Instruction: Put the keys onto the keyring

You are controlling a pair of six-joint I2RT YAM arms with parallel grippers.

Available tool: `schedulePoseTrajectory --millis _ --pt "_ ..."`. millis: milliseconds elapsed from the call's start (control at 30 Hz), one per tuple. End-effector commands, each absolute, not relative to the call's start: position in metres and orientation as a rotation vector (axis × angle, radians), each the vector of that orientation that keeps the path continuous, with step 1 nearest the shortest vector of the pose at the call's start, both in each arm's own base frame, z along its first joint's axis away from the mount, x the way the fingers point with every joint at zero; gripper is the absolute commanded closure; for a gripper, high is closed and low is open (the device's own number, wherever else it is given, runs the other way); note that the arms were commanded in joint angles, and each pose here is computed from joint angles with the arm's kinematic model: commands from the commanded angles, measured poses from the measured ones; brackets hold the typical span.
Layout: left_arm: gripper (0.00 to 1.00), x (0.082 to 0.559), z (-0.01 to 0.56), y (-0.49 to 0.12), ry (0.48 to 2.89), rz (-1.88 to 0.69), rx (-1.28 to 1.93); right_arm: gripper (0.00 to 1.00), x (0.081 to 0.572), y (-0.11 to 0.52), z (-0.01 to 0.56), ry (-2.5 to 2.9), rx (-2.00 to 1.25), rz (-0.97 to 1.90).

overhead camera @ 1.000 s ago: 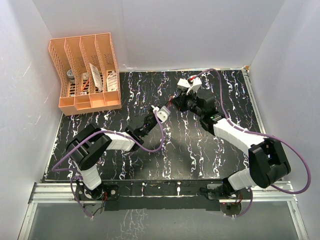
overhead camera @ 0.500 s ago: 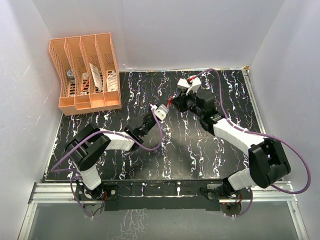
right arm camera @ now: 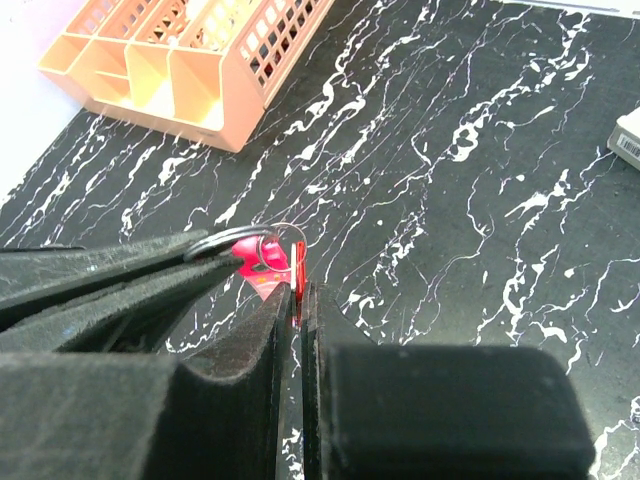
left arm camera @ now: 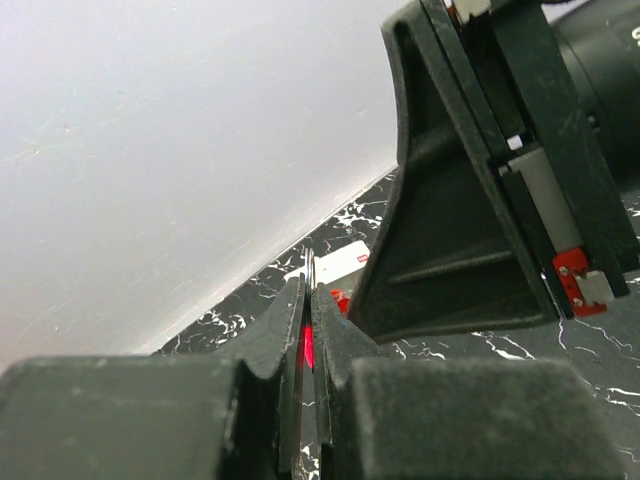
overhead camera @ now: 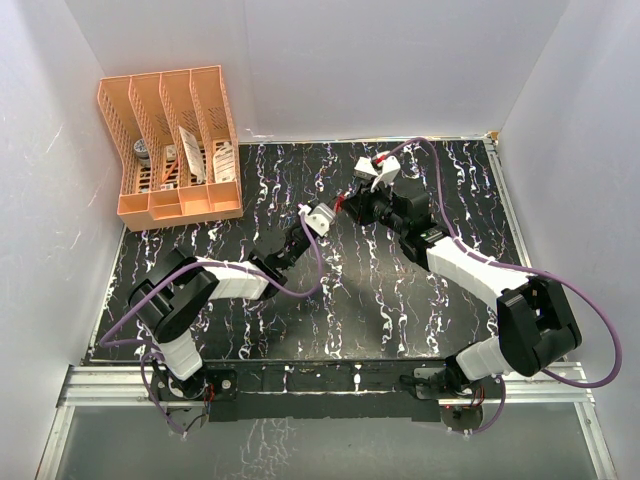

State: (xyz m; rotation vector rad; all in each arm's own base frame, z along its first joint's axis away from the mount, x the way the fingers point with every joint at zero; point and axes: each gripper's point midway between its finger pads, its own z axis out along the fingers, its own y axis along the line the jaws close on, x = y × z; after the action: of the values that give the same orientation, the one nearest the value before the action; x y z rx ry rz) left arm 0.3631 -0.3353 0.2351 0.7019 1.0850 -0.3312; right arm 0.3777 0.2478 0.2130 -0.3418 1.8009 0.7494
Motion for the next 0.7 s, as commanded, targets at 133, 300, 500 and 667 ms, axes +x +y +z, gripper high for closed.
schedulePoseTrajectory --millis 133,300,500,667 --pt "1.00 0.362 0.283 -0.335 0.979 -0.367 0.626 1.00 0.378 0.254 0.231 1.748 -0.392 0.766" --pt "1.00 0.361 0.286 -0.333 0.973 -0.365 0.620 1.00 0.378 0.253 0.231 1.747 -0.385 0.758" --pt "1.00 0.360 0.294 -0.328 0.979 -0.353 0.621 1.00 0.379 0.250 0.230 1.750 -0.377 0.740" --pt "1.00 0.361 0.301 -0.321 1.034 -0.390 0.622 1.00 0.381 0.244 0.230 1.754 -0.365 0.706"
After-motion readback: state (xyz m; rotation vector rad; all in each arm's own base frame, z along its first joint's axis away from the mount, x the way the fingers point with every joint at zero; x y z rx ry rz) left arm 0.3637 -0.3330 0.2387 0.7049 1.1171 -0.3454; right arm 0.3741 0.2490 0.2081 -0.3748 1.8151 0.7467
